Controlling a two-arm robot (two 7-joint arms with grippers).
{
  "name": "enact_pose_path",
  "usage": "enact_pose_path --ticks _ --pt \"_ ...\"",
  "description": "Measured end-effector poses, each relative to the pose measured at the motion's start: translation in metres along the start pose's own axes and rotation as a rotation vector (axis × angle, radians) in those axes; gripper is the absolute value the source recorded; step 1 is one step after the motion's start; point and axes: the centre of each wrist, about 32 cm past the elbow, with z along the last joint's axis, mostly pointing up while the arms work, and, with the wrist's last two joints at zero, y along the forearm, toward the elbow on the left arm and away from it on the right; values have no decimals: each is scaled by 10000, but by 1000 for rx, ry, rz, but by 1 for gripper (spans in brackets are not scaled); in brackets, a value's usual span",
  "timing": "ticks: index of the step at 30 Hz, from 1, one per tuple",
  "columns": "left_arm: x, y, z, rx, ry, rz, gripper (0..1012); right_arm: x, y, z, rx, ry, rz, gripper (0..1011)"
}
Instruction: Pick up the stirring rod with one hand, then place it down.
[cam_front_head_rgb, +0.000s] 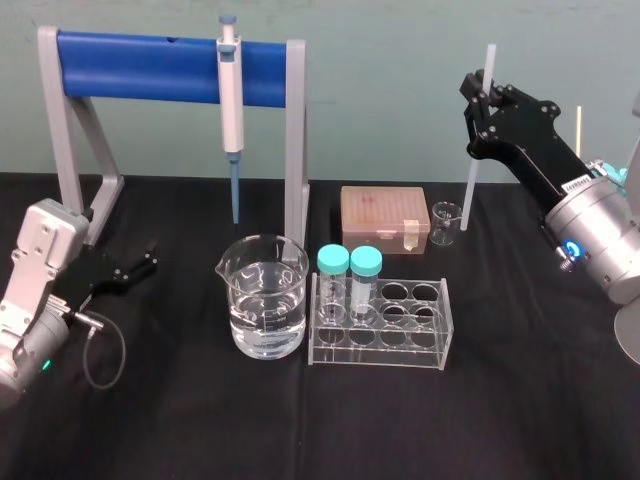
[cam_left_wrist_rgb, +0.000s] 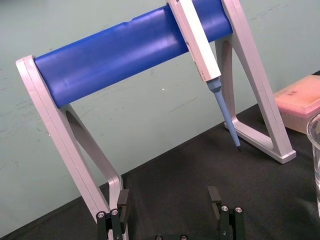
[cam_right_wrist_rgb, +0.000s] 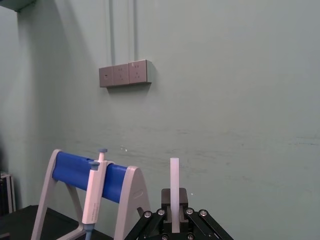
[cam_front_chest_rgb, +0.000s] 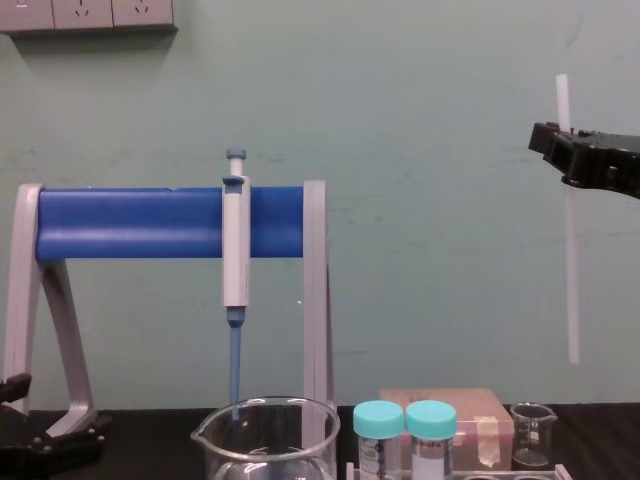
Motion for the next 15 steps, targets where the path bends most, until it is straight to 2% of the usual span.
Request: enact_pose_path --ticks 15 --pt "0 0 0 0 0 0 1000 -10 -23 12 -7 -5 19 68"
